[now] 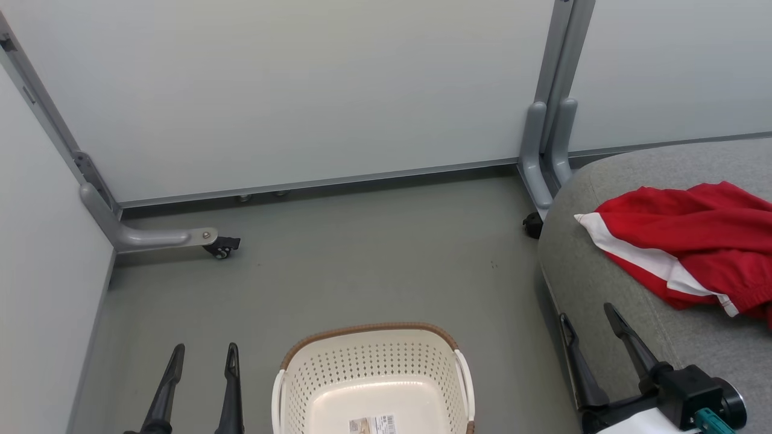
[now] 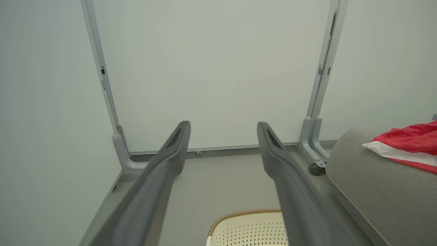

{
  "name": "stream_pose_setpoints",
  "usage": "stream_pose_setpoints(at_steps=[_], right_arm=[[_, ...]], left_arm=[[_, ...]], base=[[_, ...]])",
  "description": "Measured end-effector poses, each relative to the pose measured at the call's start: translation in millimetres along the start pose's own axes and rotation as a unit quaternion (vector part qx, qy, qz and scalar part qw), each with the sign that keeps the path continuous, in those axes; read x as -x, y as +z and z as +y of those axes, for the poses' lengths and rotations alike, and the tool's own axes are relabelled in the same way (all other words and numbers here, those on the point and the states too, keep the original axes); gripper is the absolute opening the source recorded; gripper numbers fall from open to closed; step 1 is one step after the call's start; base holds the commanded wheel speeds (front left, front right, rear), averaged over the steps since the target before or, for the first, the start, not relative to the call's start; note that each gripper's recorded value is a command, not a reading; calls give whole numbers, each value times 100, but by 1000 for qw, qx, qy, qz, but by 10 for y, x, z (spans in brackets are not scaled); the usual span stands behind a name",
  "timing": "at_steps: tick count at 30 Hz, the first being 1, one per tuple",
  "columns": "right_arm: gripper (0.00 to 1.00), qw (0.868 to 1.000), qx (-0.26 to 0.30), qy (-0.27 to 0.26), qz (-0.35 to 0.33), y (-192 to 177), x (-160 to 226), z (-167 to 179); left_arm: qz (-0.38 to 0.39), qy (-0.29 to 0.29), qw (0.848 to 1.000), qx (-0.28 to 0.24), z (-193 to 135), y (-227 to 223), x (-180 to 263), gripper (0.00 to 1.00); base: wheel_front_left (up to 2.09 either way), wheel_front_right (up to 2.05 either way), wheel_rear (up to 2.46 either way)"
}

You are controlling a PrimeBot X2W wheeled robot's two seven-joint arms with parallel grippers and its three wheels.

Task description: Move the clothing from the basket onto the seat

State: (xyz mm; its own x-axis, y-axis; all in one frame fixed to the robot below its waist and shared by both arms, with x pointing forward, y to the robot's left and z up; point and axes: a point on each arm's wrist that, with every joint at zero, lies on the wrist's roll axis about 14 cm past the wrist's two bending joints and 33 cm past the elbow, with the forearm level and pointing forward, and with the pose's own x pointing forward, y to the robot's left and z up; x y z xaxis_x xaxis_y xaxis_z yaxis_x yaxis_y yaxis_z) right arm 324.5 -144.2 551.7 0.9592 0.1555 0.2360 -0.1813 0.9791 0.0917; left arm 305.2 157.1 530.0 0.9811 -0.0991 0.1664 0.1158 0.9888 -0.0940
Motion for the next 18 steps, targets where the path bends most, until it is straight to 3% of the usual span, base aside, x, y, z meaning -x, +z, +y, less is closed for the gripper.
stream_pose_setpoints(at_steps=[6,7,12,18], right_arm=[[100,1000,-8,-9,2,-12,25,-49],[0,1000,-9,-10,2,-13,26,-53],[0,999,-17,-14,30,-185,87,-54],[0,996,-72,-33,42,-260,107,-111]], left_arm=[[-1,-6,1000,-8,-36,6,0,100],[-1,-6,1000,-8,-39,6,2,0],[24,-5,1000,-3,-41,-146,41,0],[37,14,998,54,15,-210,45,0]], base=[[0,0,0],[0,0,0],[0,0,0],[0,0,0]])
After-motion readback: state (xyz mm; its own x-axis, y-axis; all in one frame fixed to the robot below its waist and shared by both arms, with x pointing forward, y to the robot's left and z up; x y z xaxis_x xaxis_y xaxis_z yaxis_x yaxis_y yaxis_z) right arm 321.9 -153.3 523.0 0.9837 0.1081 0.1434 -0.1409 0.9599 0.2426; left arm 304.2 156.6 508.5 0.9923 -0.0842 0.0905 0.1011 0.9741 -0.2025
